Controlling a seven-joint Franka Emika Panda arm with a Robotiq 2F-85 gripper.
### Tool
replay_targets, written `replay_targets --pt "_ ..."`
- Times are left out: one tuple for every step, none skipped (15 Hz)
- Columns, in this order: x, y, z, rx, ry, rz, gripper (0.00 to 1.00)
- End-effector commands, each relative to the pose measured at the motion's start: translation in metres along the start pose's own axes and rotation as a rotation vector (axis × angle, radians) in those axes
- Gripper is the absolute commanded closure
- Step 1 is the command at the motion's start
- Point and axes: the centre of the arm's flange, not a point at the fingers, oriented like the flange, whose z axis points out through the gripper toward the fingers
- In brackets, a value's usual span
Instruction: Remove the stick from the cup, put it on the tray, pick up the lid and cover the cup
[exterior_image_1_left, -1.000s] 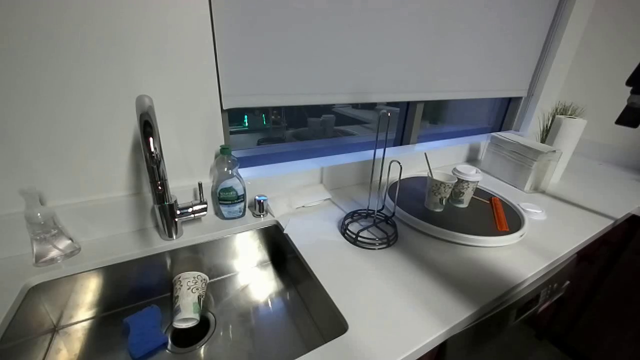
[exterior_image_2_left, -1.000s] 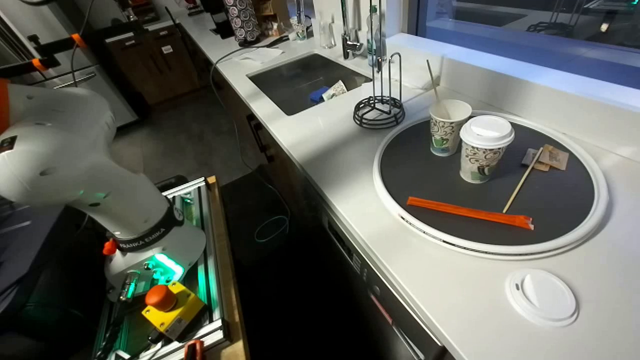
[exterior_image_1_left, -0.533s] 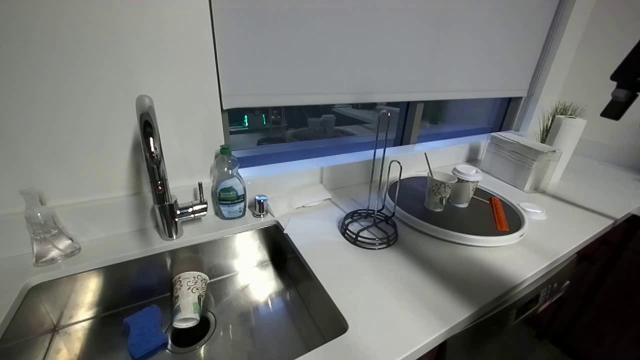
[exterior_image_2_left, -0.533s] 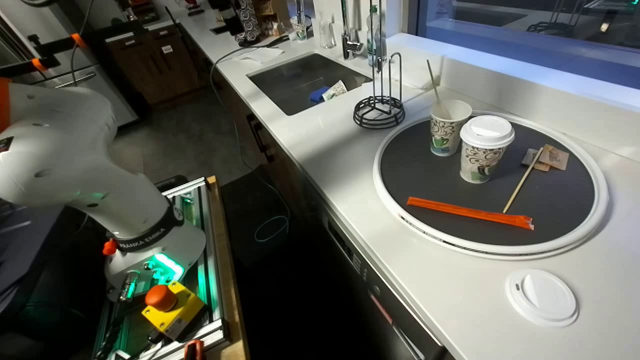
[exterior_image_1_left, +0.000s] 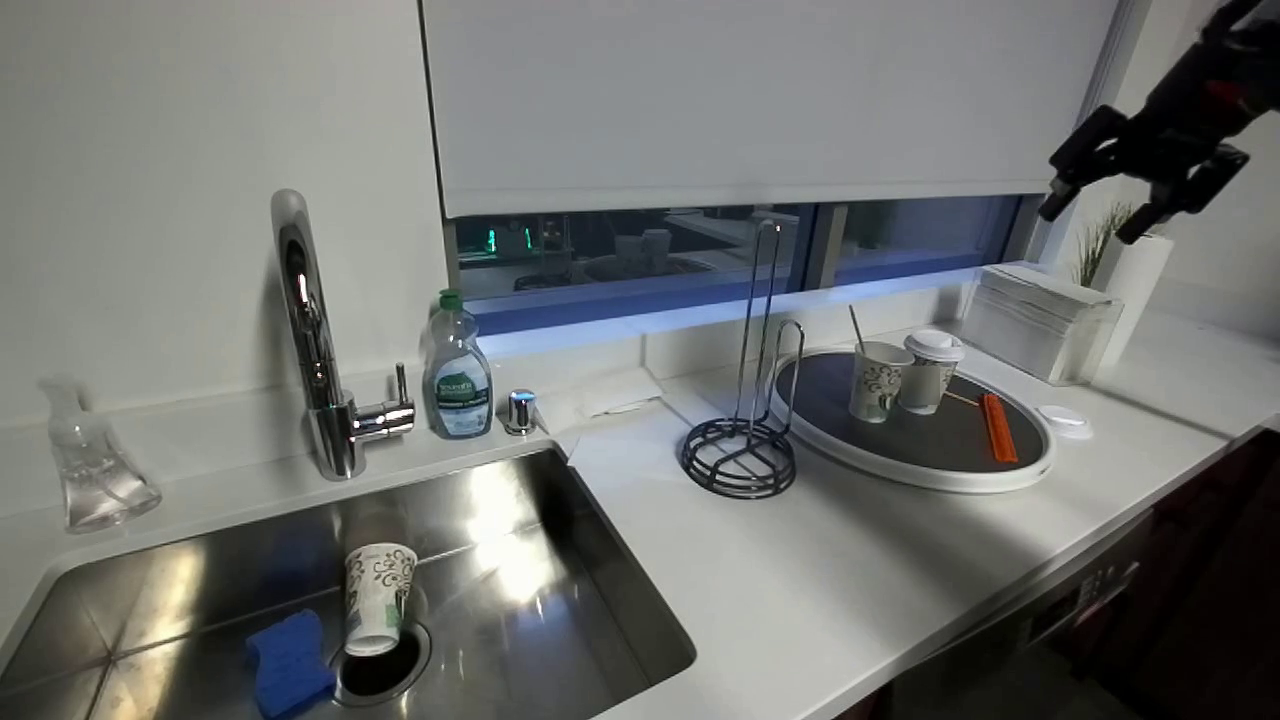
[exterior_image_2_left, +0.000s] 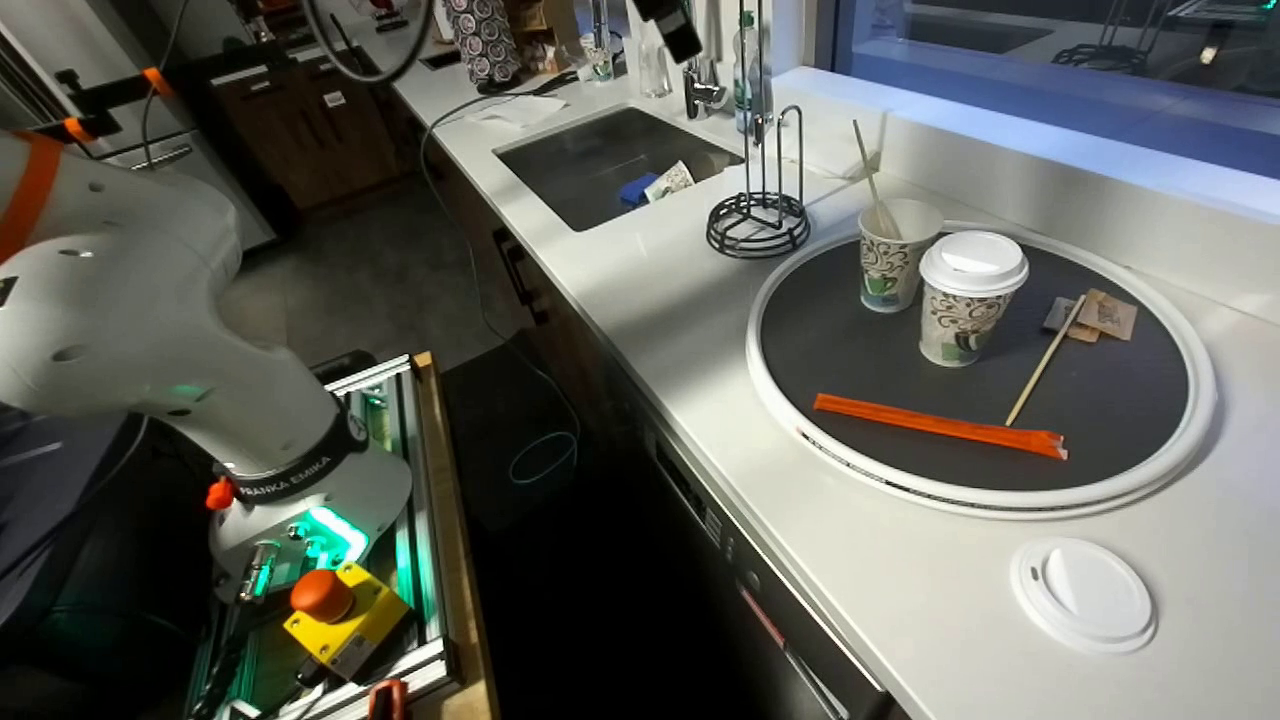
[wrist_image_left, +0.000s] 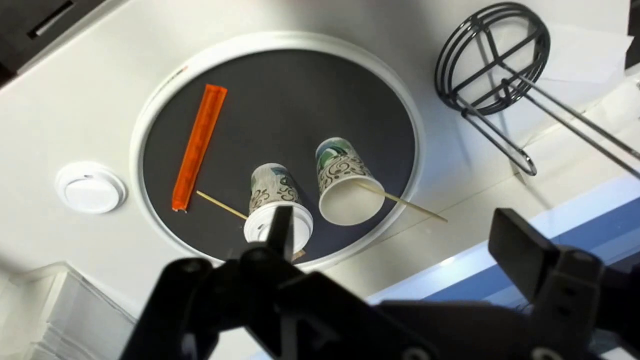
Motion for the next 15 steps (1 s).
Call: replay_targets --pt "0.042 -0.023 0.04 -0.027 0.0 -0.007 0.0" --pt "0.046 -0.027 0.05 -0.031 -0.007 -0.014 0.0" --pt "0.049 -0.031 0.061 -0.039 -0.03 -0.026 0.0" --pt "0.047 -0.035 0.067 -0.072 -0.043 -0.04 0.0" --pt "0.034 -0.025 0.056 -0.036 -0.028 -0.04 0.0" --pt "0.037 -0.028 0.064 -0.048 -0.039 -0.046 0.0" --pt "0.039 -0.031 0.069 -0.054 -0.046 -0.05 0.0" --pt "0.04 -0.032 0.071 -0.056 -0.049 -0.053 0.0" --pt "0.041 -0.032 0.07 -0.056 -0.047 -0.053 0.0" --pt "0.042 -0.032 0.069 -0.056 -0.044 -0.054 0.0" --pt "0.042 -0.032 0.068 -0.055 -0.042 -0.054 0.0" --pt "0.043 -0.032 0.068 -0.055 -0.041 -0.054 0.0" --pt "0.043 -0.032 0.068 -0.055 -0.041 -0.054 0.0" --pt "0.046 -0.036 0.076 -0.098 -0.011 -0.01 0.0" --pt "0.049 -0.038 0.081 -0.101 -0.012 0.016 0.0"
